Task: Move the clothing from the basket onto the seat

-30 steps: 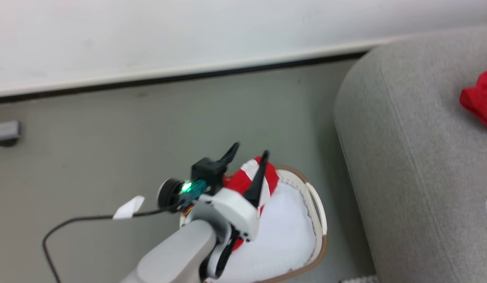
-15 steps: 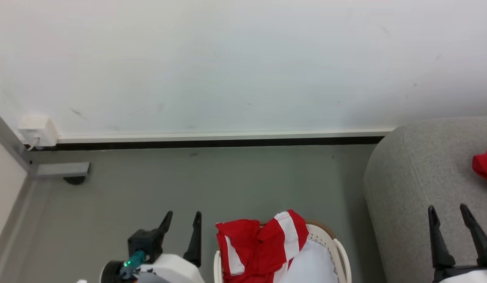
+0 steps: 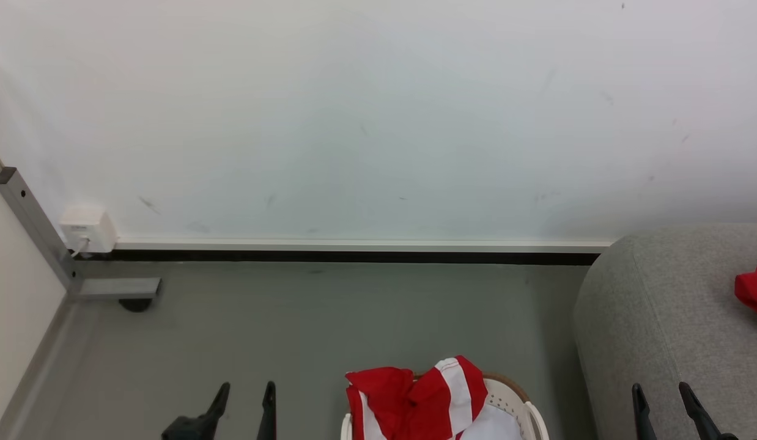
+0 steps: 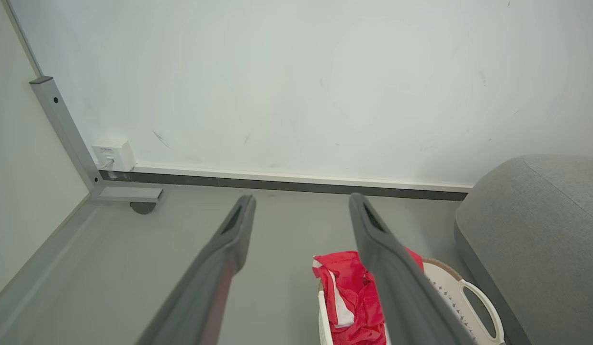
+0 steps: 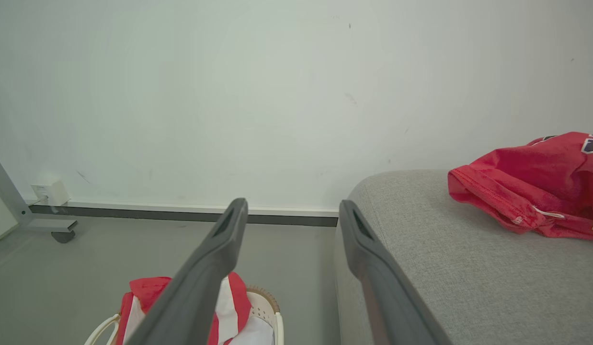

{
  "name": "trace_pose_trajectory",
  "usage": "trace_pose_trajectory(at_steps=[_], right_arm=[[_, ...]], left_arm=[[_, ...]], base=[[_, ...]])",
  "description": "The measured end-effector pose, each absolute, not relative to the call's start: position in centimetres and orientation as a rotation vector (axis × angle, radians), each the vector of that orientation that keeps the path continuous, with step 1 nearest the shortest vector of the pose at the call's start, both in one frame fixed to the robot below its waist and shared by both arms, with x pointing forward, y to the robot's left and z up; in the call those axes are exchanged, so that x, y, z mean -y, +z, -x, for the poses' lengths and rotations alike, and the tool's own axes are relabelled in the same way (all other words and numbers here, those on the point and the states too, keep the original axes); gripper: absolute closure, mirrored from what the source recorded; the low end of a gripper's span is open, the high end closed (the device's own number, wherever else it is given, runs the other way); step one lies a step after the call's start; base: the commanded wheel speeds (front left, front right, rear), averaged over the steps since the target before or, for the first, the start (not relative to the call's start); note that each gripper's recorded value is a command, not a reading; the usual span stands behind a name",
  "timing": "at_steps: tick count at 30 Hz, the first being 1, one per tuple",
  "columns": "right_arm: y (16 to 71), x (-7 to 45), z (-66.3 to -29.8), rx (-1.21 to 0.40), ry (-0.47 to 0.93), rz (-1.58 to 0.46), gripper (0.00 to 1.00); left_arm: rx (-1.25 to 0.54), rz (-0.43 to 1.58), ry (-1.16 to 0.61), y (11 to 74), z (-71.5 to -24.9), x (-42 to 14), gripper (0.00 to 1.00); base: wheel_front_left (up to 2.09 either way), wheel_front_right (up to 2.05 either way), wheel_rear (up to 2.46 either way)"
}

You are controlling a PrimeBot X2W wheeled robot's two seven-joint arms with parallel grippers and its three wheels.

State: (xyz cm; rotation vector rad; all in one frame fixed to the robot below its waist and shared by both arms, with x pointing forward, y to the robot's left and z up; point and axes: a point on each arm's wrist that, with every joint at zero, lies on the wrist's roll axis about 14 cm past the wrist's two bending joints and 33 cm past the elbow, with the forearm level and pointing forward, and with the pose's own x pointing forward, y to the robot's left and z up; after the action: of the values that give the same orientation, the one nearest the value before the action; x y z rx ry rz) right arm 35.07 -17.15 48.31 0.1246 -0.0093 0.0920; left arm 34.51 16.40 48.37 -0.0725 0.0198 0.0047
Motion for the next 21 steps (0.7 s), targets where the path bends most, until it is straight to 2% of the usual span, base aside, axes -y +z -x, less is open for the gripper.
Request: trace_pose_trajectory(at_steps=[21], right_arm=[[47.37, 17.25, -34.58, -0.018, 0.077, -0.133, 0.00]], left_arm=[[-0.007, 0.082, -0.003, 48.16, -34.82, -16.40, 0.00]], base=[[0.00, 0.00, 0.00]])
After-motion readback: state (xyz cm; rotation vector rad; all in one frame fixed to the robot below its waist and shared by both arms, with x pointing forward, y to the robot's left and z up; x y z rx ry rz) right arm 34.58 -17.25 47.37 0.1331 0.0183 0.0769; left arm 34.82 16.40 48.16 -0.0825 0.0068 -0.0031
